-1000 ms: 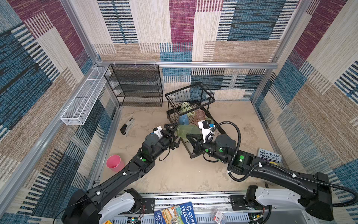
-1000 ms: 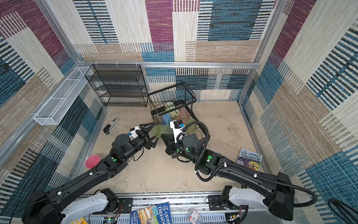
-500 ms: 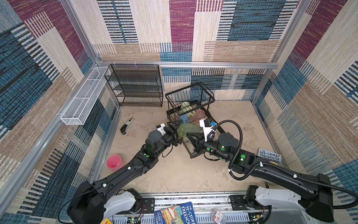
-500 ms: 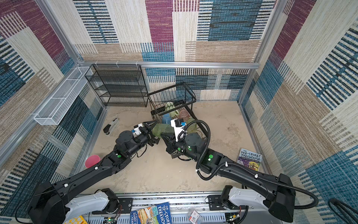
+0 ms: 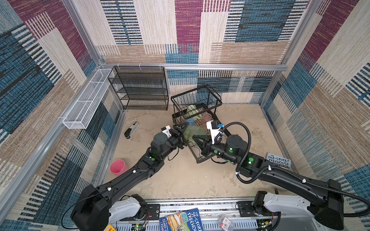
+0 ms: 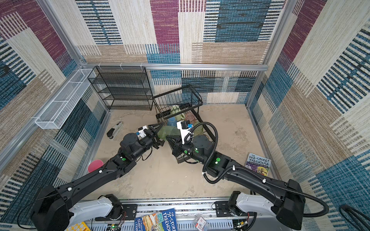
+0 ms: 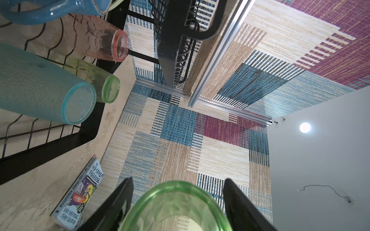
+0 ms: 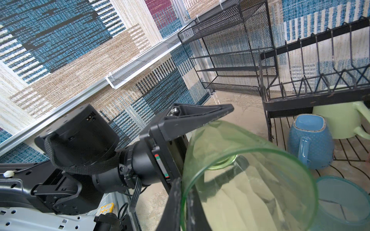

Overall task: Load cups into a dish rack
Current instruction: Pick up the cup from the bottom-center of the table, then place the cup upside down at the dish rack.

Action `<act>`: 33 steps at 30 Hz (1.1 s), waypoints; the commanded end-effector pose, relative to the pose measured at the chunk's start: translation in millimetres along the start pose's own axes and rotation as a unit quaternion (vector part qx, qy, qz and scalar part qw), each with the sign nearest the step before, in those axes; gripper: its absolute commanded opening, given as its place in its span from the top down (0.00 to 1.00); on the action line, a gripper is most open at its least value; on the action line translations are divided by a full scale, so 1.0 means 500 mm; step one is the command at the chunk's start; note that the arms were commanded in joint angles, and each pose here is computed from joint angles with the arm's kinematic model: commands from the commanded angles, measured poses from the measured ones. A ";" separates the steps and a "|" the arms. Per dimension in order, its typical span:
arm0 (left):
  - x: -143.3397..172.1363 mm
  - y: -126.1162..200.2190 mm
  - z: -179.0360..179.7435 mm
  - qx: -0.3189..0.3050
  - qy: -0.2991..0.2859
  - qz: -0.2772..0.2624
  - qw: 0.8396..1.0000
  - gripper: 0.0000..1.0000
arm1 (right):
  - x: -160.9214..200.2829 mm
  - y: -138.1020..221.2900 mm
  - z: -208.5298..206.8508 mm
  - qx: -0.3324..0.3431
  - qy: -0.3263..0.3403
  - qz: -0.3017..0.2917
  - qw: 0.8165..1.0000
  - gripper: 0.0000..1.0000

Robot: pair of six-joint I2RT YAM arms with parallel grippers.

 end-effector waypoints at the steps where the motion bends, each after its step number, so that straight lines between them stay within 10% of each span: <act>1: 0.017 0.009 -0.036 0.018 -0.059 0.006 0.998 0.42 | -0.007 -0.003 -0.002 -0.001 -0.004 -0.002 1.000 0.88; 12: -0.007 0.012 -0.091 -0.006 -0.185 -0.052 0.981 0.46 | -0.024 0.007 -0.041 0.053 -0.008 -0.005 0.999 0.28; 21: 0.004 -0.041 -0.219 -0.045 -0.379 -0.085 0.920 0.47 | -0.032 0.075 -0.111 0.133 -0.006 -0.012 0.991 0.23; 33: -0.014 -0.223 -0.311 -0.080 -0.594 -0.100 0.795 0.48 | 0.005 0.099 -0.158 0.171 0.031 0.010 0.985 0.22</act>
Point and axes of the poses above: each gripper's point midway between its finger pads, its own y axis back along the fingers, its own z axis along the line the jaws close on, x = y × z, the point moved 4 cm from there along y, back along the fingers, and after that the axes turned 11 degrees about y, right-handed, at the moved point
